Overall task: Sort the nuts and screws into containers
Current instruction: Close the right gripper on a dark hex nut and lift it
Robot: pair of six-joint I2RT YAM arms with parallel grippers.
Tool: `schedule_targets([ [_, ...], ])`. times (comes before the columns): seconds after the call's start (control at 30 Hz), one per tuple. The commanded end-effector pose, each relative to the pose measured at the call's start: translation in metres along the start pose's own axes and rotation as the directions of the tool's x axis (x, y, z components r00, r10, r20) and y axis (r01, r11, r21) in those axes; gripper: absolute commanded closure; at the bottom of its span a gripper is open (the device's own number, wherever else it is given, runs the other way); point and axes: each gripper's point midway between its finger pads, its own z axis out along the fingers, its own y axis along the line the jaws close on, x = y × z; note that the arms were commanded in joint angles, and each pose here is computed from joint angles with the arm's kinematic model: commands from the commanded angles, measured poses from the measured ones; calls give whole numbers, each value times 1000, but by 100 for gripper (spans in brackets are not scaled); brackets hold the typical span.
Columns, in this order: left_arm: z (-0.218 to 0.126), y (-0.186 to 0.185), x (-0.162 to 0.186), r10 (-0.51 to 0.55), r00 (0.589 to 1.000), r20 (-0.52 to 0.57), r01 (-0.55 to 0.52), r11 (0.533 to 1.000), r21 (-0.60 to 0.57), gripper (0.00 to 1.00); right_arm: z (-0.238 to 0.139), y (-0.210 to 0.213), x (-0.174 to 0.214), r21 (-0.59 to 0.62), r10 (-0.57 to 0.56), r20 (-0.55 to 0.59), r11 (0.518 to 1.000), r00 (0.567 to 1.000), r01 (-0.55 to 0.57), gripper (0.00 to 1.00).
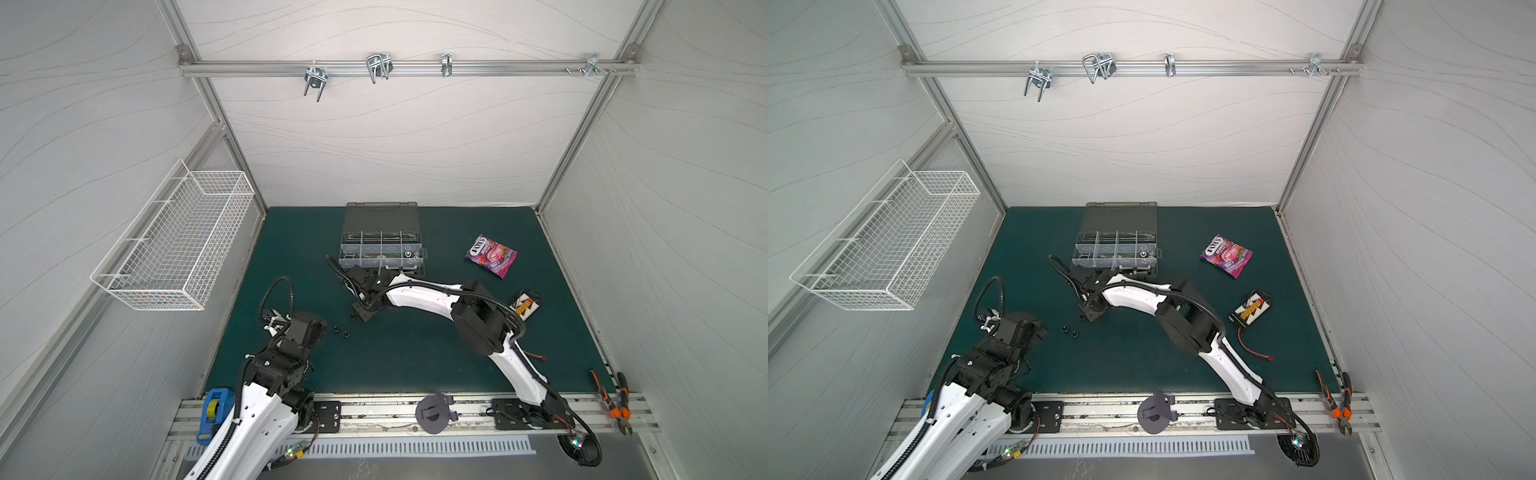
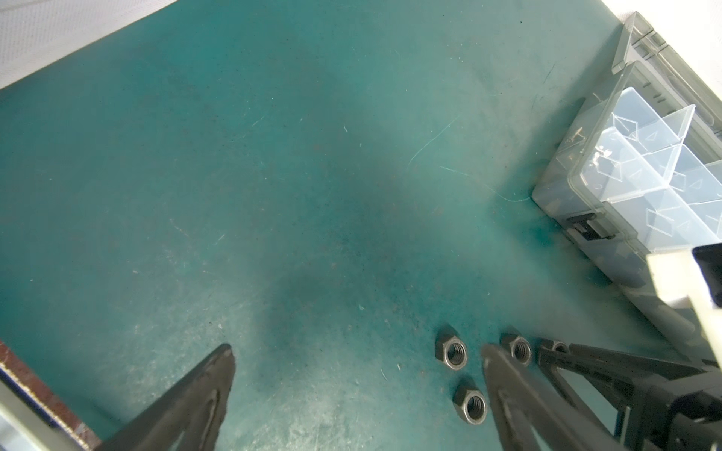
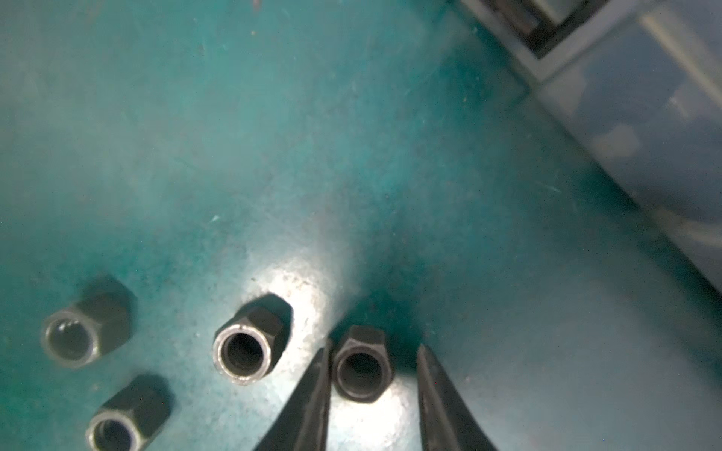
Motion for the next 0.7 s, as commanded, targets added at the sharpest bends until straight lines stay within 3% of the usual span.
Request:
schedule_targets([
  [0.0,0,-1,-4,-20,1000,14,20,1000,-4,1,20,-3,30,-21,15,-113,1000,994,-18,66],
  [0.67,3,-6,-1,-5,1000,-5,5,1000,2,1,27,-12,35,22,1,-127,1000,992,2,79],
])
